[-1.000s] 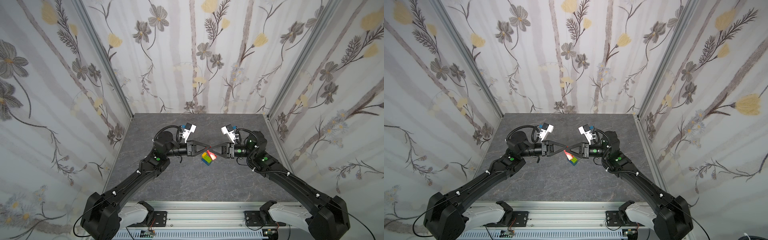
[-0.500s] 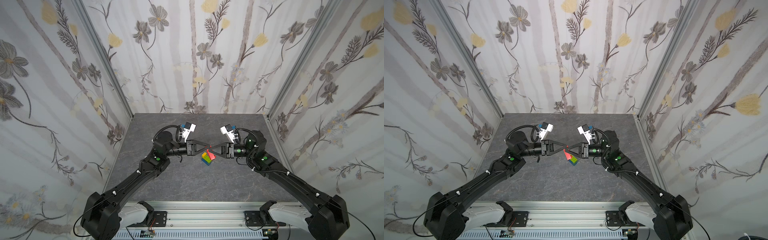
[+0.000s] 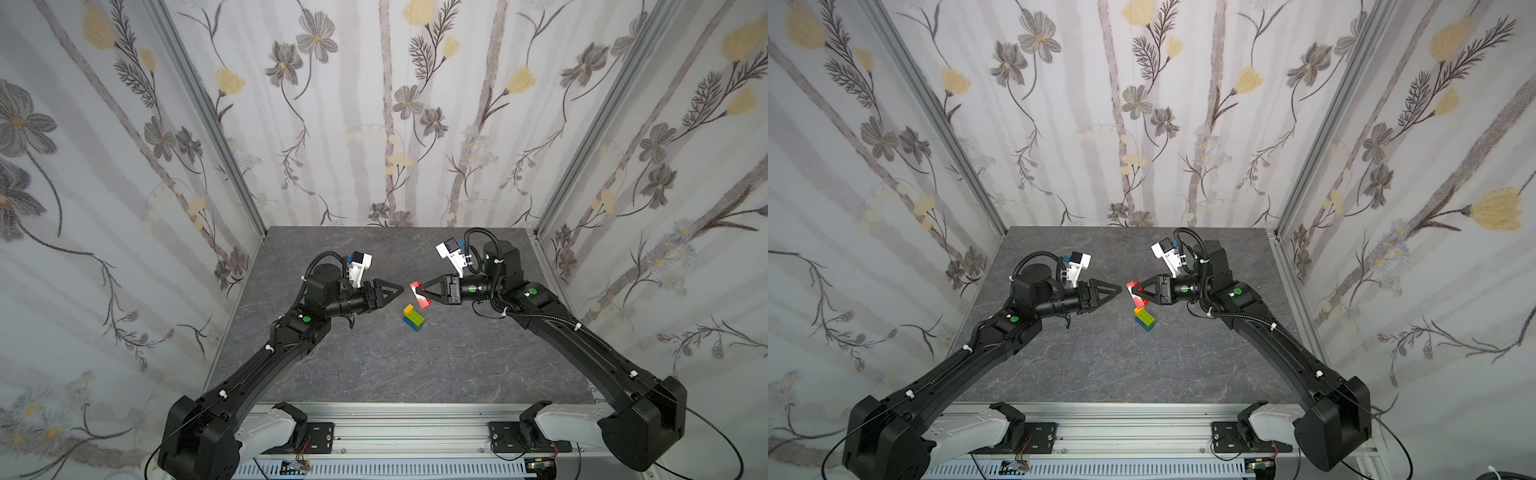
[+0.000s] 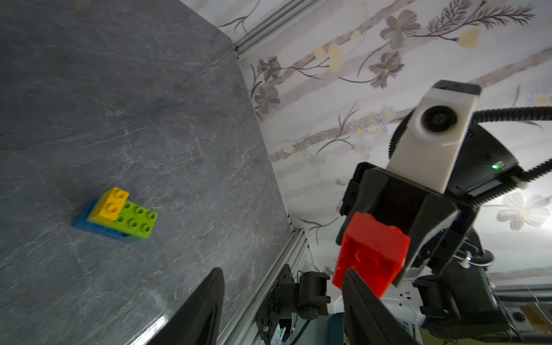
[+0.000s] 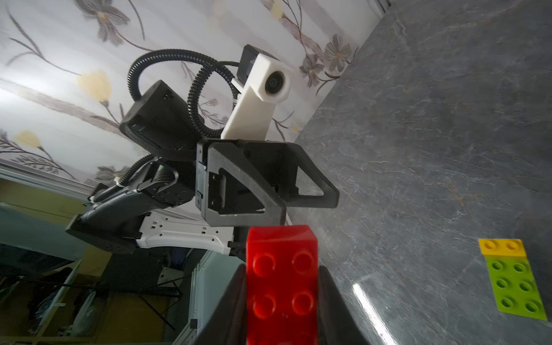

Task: Assemble the number 5 with lego
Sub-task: Pick up the lego brick from the center of the board, then adjust the lego brick at the center of the board.

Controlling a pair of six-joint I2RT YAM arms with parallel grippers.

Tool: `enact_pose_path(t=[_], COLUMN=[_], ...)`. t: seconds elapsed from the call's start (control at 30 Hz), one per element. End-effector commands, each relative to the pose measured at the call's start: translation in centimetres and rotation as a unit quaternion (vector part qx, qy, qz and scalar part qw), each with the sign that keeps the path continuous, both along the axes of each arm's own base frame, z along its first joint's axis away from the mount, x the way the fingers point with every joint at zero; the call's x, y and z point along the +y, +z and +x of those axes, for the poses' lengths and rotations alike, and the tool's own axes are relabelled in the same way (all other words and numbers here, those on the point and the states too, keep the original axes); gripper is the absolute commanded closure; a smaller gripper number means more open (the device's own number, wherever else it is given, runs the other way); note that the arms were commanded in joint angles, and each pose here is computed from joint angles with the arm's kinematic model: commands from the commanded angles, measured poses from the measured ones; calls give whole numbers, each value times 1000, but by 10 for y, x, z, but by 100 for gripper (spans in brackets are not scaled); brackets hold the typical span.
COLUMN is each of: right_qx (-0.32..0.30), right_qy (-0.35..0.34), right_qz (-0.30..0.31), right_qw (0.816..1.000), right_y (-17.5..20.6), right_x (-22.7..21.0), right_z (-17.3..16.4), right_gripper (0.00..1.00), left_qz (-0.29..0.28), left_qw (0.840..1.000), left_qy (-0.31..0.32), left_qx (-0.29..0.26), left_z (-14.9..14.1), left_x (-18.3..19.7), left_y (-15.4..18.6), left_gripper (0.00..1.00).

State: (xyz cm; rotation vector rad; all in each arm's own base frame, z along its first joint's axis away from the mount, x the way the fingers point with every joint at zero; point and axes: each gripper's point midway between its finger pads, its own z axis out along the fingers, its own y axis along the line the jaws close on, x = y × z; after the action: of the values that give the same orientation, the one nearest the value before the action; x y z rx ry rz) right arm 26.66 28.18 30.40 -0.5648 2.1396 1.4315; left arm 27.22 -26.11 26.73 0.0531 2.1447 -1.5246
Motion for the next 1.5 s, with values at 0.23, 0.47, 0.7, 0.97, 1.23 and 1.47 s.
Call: enact_pose_path(t=[0.23, 0.47, 0.7, 0.97, 1.23, 1.47], right_qx=[-36, -64, -63, -64, -59, -55], right_qy=[-27, 2, 4, -2, 1, 2], right_qz=[-298, -408, -441, -455, -455, -451], right_qw=[954, 911, 895, 888, 889, 891], right_y=[-93, -132, -154, -167, -178, -184], right_x=[-32, -15, -13, -14, -9, -5], right_z=[32, 41, 52, 60, 65, 67], right_gripper=[88, 90, 92, 93, 92, 93], left_qz=[143, 152, 61, -87, -44, 3], left_qw=[982, 976, 985, 979, 974, 973], left_qy=[82, 83, 85, 90, 78, 61], left_qx=[93, 132, 134, 163, 207, 224], left_z=[27, 41, 70, 100, 91, 76], left_x=[28, 22, 0, -17, -20, -28], left_y=[-102, -150, -162, -175, -208, -229], left_gripper=[30, 28, 25, 30, 74, 95])
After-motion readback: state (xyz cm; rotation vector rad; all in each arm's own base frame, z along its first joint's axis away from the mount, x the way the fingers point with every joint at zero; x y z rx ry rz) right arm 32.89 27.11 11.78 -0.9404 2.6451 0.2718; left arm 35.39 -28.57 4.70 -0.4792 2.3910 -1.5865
